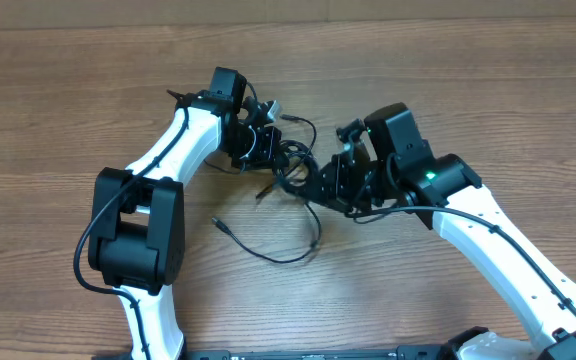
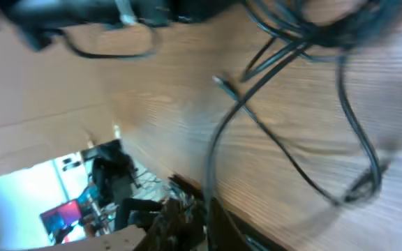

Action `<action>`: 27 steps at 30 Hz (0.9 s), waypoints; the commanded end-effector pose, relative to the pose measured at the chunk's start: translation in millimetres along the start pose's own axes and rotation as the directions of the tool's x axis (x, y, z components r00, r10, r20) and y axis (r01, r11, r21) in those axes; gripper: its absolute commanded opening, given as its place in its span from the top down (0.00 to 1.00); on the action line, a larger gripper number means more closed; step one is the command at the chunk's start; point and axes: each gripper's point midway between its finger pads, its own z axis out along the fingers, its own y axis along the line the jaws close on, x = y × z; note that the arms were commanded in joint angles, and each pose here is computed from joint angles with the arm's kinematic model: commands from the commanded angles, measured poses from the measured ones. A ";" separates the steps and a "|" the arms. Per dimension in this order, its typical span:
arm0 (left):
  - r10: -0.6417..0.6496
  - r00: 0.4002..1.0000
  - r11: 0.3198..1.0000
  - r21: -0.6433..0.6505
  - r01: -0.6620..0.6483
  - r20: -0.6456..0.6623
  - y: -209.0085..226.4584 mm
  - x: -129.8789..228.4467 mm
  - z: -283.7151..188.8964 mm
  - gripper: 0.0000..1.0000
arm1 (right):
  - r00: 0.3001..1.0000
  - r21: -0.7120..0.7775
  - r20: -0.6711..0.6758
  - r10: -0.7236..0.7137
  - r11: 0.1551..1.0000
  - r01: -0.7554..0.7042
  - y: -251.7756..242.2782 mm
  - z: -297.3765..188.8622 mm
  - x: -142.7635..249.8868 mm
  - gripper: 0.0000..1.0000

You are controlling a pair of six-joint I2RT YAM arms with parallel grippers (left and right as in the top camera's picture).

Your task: Untangle cables

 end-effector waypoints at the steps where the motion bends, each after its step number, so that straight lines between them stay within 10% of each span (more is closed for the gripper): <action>1: 0.065 0.997 0.998 0.000 -0.065 0.044 -11.4 -10.0 -13.1 0.96 | 0.996 0.125 0.094 0.005 0.992 -0.017 -16.9 -9.9 -11.1 0.89; 8: 0.071 0.997 0.997 0.000 -0.071 0.044 -11.4 -10.0 -13.1 0.96 | 0.984 0.304 0.177 0.032 0.949 -0.086 -54.1 -19.3 -17.5 0.88; 27: -0.260 0.965 0.964 0.050 0.259 0.011 -18.5 -5.6 -13.1 0.96 | 0.986 0.139 0.164 -0.015 0.990 -0.008 16.6 46.5 12.9 0.64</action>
